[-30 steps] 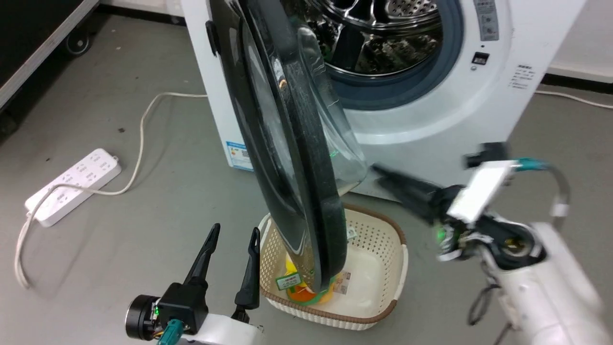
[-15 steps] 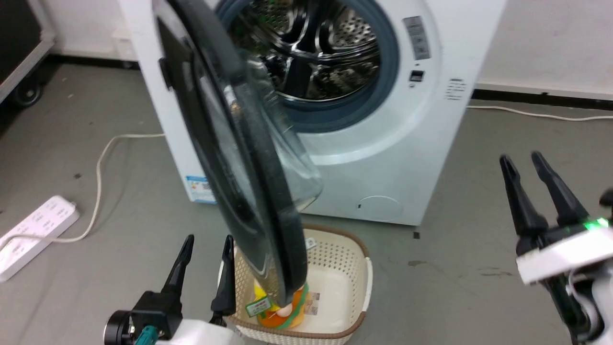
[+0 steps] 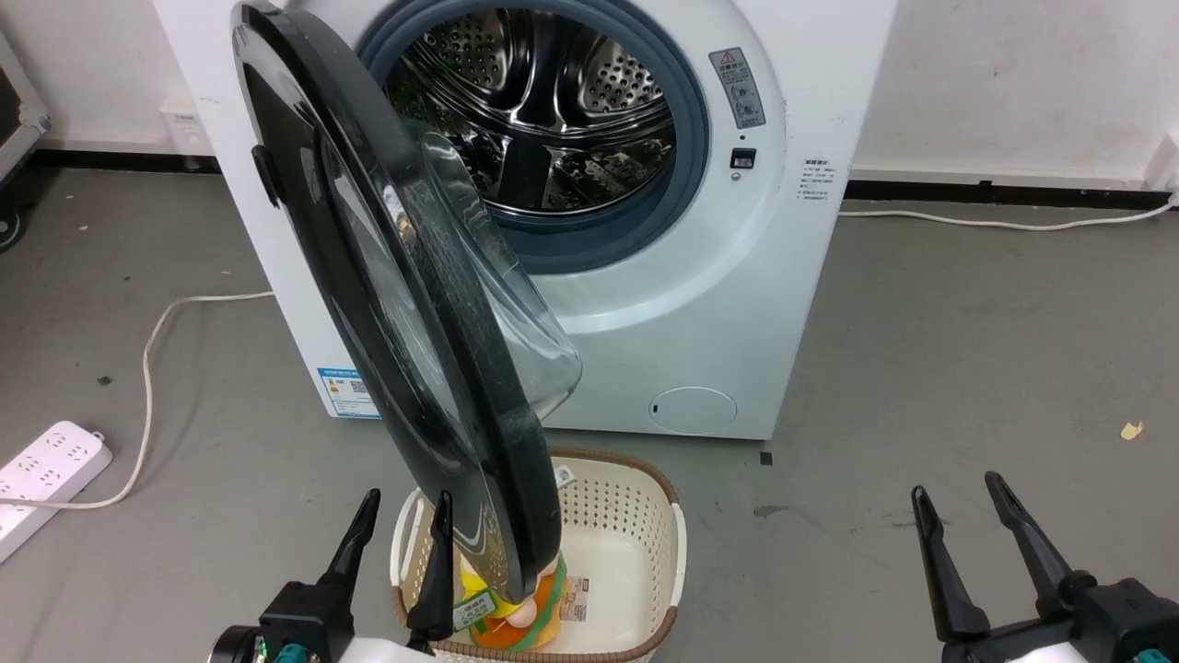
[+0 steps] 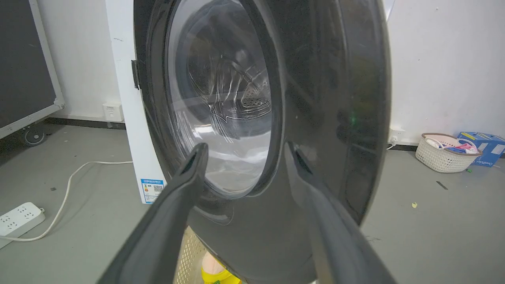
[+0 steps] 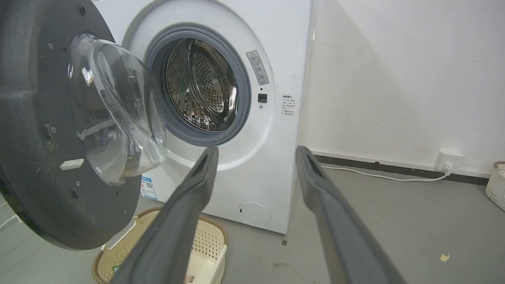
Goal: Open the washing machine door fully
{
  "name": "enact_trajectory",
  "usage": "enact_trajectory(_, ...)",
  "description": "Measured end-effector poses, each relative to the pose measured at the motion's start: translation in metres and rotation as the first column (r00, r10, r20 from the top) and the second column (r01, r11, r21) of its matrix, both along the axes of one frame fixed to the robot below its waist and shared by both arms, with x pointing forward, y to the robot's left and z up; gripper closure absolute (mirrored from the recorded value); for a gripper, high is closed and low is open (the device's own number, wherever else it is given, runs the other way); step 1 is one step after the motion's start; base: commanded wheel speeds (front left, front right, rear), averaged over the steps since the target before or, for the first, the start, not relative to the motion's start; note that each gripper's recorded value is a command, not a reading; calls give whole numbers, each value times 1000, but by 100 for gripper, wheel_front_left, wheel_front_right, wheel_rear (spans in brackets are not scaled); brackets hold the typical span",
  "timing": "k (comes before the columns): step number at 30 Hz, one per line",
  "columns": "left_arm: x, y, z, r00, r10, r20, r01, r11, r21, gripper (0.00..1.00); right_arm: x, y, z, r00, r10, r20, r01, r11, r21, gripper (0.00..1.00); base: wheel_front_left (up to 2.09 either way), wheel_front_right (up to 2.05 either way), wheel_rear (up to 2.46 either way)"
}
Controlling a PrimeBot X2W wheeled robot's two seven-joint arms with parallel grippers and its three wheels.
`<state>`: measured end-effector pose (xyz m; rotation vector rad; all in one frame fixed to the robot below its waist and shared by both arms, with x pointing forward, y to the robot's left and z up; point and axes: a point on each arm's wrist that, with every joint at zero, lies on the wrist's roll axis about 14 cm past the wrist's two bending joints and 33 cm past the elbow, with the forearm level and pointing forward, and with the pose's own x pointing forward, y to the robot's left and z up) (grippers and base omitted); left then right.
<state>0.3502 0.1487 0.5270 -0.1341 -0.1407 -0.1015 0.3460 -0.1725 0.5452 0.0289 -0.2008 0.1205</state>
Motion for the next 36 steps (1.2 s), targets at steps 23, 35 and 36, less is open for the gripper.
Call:
enact_trajectory(23,2,2,-2,1000,16,-6,-16,1000,24,100,5,-1,13,999,-24,43,24,1000,-9,0,0,0,0)
enact_trajectory(35,6,33,149,890,128,437,-103,991,-81,100,5,-5,11,999,-37,35,37,999,-4,0,0,0,0)
enact_trajectory(36,3,30,165,866,122,484,-93,992,-83,100,5,-6,11,999,-41,34,42,999,-4,0,0,0,0)
